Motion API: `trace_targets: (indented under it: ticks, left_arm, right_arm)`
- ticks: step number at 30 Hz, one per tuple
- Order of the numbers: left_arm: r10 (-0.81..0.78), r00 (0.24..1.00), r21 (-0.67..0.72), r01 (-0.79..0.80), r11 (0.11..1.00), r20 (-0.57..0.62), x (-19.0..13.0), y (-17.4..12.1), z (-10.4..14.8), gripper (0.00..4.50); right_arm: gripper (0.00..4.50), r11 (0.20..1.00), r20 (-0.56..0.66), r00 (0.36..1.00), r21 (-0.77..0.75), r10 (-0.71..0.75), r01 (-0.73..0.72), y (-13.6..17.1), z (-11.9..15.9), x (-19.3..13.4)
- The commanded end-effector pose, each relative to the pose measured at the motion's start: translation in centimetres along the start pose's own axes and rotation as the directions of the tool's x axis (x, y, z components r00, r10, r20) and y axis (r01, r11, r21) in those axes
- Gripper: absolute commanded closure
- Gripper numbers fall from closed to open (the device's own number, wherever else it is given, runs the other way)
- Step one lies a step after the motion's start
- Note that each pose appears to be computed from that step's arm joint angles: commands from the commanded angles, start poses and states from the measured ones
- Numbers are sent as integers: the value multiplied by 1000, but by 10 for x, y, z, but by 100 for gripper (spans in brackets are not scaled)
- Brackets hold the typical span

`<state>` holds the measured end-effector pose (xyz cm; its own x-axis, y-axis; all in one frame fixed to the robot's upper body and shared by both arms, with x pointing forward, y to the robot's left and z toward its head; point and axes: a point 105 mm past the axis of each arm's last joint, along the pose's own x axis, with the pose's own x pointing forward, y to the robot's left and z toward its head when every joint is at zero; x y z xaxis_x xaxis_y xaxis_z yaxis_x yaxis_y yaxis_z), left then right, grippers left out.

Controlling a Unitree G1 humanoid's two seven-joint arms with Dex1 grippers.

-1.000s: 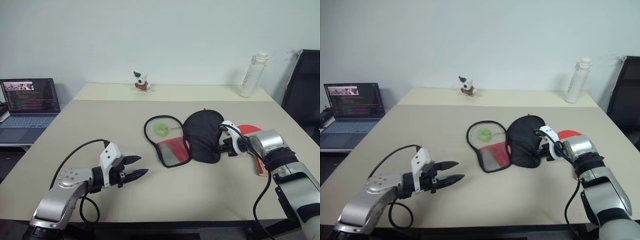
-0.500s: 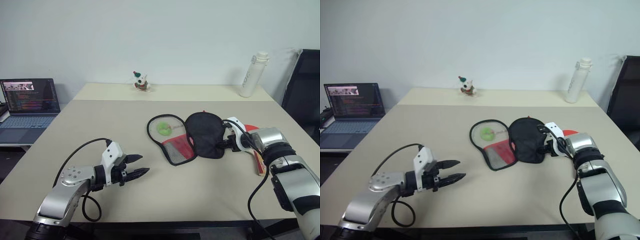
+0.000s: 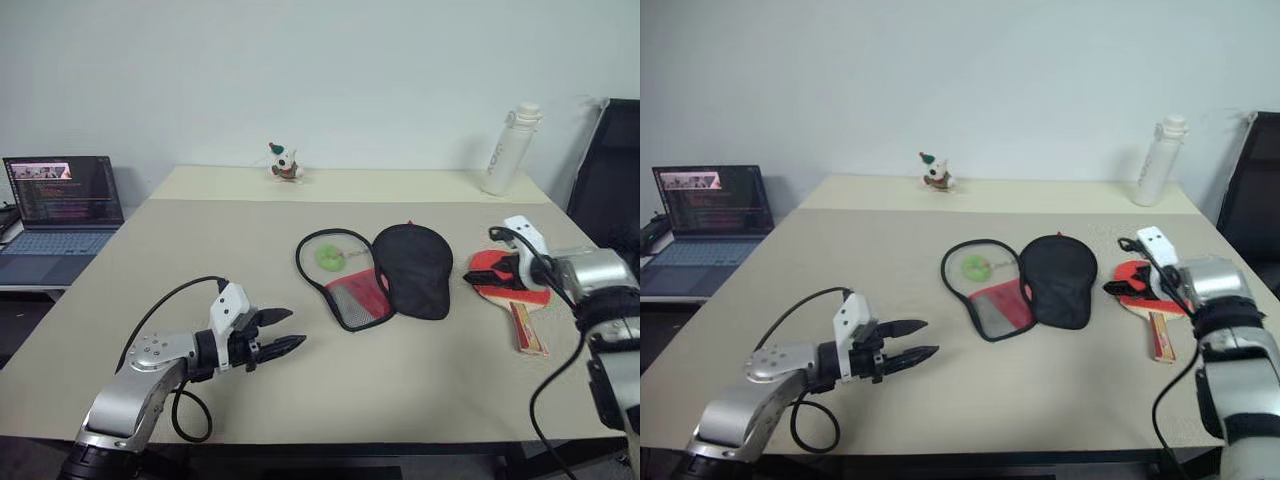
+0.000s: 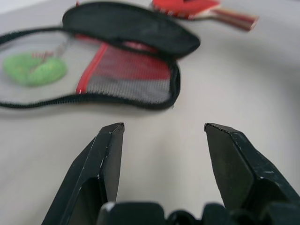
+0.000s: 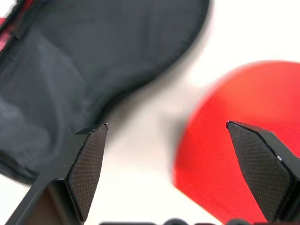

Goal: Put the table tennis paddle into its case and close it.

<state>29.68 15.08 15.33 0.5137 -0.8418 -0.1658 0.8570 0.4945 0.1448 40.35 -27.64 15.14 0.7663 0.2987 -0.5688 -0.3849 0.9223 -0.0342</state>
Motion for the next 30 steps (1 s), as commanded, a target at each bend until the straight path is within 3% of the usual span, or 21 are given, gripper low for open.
trace_targets:
  ticks: [1, 4, 10, 20, 30]
  left_arm:
    - [-52, 993, 62, 45, 997, 110, 1, -5, 41, 152]
    - [-83, 989, 96, 72, 993, 123, 5, -5, 54, 152]
    - [-111, 988, 133, 96, 986, 108, 12, -1, 59, 152]
    - [-128, 987, 151, 113, 982, 101, 16, 0, 62, 152]
    - [-124, 988, 151, 108, 983, 97, 16, -1, 60, 152]
  right_arm:
    - [2, 992, 76, 990, -31, -121, 123, -11, 5, -17]
    - [2, 971, 87, 968, 4, -237, 238, -21, -9, -23]
    - [2, 941, 77, 940, 86, -333, 327, -24, -31, -25]
    - [2, 925, 2, 945, 206, -327, 319, -7, -51, -20]
    - [2, 882, -61, 915, 248, -398, 400, -15, -70, -25]
